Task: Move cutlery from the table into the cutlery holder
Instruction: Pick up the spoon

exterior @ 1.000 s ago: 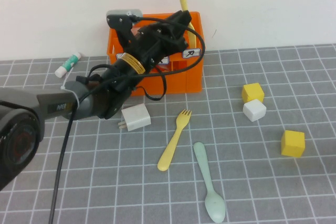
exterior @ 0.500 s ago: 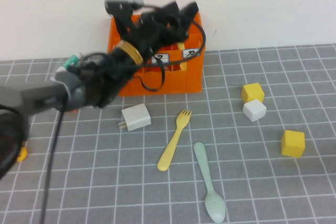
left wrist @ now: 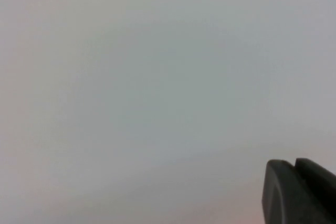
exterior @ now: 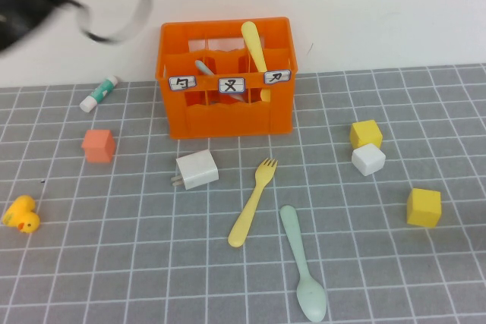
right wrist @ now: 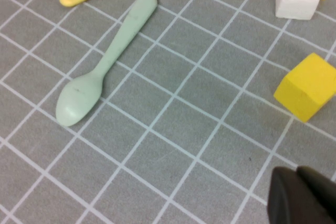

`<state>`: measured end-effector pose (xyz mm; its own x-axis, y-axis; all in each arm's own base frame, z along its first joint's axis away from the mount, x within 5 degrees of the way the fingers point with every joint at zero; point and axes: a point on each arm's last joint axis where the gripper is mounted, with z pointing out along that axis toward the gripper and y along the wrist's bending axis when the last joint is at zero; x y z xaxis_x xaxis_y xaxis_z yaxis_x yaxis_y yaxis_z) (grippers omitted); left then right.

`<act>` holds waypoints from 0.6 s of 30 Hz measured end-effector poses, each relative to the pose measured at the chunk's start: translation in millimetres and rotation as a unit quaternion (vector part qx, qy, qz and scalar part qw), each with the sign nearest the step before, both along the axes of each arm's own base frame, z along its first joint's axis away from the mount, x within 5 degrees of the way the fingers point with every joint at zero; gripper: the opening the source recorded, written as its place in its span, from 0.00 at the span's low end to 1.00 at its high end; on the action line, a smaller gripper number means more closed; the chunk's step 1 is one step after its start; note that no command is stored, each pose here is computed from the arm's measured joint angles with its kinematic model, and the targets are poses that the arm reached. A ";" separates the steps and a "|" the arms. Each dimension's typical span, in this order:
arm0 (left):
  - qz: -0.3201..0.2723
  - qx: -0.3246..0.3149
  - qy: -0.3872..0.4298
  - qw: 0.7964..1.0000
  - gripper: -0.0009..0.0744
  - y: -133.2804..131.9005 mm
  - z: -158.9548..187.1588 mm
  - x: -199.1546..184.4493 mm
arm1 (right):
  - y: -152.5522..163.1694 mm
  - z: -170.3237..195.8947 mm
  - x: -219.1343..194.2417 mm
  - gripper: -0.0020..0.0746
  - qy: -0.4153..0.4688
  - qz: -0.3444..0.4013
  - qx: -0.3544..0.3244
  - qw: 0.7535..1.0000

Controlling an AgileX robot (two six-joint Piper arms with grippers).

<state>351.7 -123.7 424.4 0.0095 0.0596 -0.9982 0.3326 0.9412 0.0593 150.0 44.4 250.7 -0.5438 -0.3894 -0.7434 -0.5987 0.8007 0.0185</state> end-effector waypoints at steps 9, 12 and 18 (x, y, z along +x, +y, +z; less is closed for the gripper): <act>0.243 0.023 0.099 0.965 0.01 89.1 64.1 -125.2 | 0.3 0.0 -0.2 0.02 0.001 0.001 0.002 1.000; 0.248 0.050 0.123 0.960 0.01 104.8 59.6 -167.0 | 0.5 0.5 -0.3 0.02 0.001 0.003 0.002 1.000; 0.229 0.027 0.100 0.968 0.01 128.6 30.1 -244.8 | 5.9 20.5 4.1 0.02 0.001 0.033 0.019 0.999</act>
